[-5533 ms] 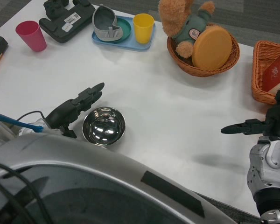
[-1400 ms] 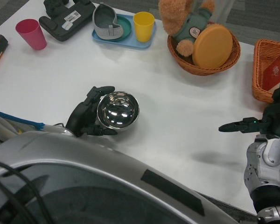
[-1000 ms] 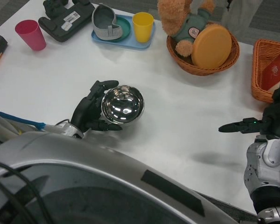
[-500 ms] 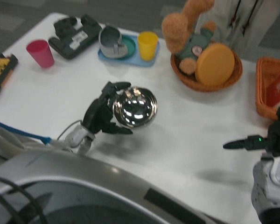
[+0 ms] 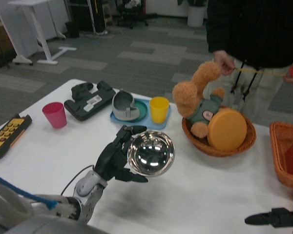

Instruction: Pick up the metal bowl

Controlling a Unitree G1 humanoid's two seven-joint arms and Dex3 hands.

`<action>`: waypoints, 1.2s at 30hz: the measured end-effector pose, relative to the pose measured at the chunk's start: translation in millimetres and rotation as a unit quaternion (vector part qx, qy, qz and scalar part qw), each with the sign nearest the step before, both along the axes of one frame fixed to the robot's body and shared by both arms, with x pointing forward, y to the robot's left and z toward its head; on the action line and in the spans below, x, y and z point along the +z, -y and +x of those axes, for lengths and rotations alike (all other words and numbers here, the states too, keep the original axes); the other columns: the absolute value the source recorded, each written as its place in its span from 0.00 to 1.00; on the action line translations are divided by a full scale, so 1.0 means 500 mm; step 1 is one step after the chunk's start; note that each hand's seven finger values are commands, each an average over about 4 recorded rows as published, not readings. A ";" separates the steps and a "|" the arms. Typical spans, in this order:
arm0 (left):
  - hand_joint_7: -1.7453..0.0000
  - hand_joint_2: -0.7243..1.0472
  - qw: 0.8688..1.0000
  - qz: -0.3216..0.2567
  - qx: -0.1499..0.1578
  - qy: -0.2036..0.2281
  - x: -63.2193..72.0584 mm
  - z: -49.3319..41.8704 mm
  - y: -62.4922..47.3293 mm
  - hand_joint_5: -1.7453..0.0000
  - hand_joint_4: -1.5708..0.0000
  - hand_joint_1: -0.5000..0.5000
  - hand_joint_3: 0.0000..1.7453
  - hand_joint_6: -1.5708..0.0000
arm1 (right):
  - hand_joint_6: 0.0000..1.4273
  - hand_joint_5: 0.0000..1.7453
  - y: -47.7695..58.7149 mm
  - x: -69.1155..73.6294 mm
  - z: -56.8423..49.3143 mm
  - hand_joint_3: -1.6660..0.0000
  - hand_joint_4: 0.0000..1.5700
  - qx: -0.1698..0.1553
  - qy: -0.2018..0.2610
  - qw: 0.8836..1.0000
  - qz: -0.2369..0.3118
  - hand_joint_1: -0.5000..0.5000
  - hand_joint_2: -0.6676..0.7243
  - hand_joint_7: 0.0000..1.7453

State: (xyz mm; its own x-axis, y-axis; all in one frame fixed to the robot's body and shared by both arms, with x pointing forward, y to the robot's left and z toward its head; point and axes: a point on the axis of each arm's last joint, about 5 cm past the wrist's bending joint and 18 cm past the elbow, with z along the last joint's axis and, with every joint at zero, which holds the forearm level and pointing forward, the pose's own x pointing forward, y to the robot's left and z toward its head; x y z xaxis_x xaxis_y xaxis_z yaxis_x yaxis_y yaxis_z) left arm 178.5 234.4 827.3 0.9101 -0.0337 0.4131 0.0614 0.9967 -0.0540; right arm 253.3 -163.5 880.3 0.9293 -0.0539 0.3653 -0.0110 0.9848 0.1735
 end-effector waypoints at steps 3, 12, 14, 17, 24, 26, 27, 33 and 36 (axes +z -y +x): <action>0.04 1.00 1.000 0.005 -0.002 0.007 0.008 0.010 -0.004 0.00 1.00 0.00 0.05 1.00 | 0.00 0.00 0.000 0.000 0.000 1.00 0.05 0.000 -0.001 1.000 0.000 0.04 0.86 0.04; 0.04 1.00 1.000 0.009 -0.016 0.021 0.021 0.031 0.002 0.00 1.00 0.00 0.05 0.98 | 0.00 0.00 0.000 -0.002 -0.001 1.00 0.05 -0.001 -0.003 1.000 -0.001 0.04 0.86 0.04; 0.04 1.00 1.000 0.009 -0.018 0.022 0.022 0.033 0.003 0.00 1.00 0.00 0.05 0.98 | 0.00 0.00 0.000 -0.003 -0.001 1.00 0.05 -0.001 -0.003 1.000 -0.001 0.04 0.86 0.04; 0.04 1.00 0.999 0.009 -0.019 0.024 0.024 0.036 0.004 0.00 1.00 0.00 0.05 0.98 | 0.00 0.00 0.000 -0.003 -0.001 1.00 0.05 -0.001 -0.003 1.000 -0.001 0.04 0.86 0.04; 0.04 1.00 0.999 0.010 -0.023 0.029 0.030 0.045 0.007 0.00 1.00 0.00 0.05 0.98 | 0.00 0.00 0.000 -0.003 -0.001 1.00 0.05 -0.001 -0.003 1.000 -0.001 0.04 0.86 0.04; 0.04 1.00 0.999 0.009 -0.023 0.029 0.030 0.047 0.008 0.00 1.00 0.00 0.05 0.98 | 0.00 0.00 0.000 -0.003 -0.001 1.00 0.05 -0.001 -0.003 1.000 -0.001 0.04 0.86 0.04; 0.04 1.00 0.999 0.009 -0.023 0.030 0.031 0.048 0.009 0.00 1.00 0.00 0.05 0.98 | 0.00 0.00 0.000 -0.003 -0.001 1.00 0.05 -0.001 -0.003 1.000 -0.001 0.04 0.86 0.04; 0.04 1.00 0.999 0.012 -0.031 0.030 0.033 0.052 0.012 0.00 1.00 0.00 0.05 0.98 | 0.00 0.00 -0.001 -0.003 -0.001 1.00 0.05 0.000 -0.003 1.000 0.000 0.04 0.86 0.04; 0.04 1.00 0.999 0.012 -0.031 0.030 0.033 0.053 0.013 0.00 1.00 0.00 0.05 0.97 | 0.00 0.00 -0.001 -0.003 -0.001 1.00 0.05 0.000 -0.003 1.000 0.000 0.04 0.86 0.04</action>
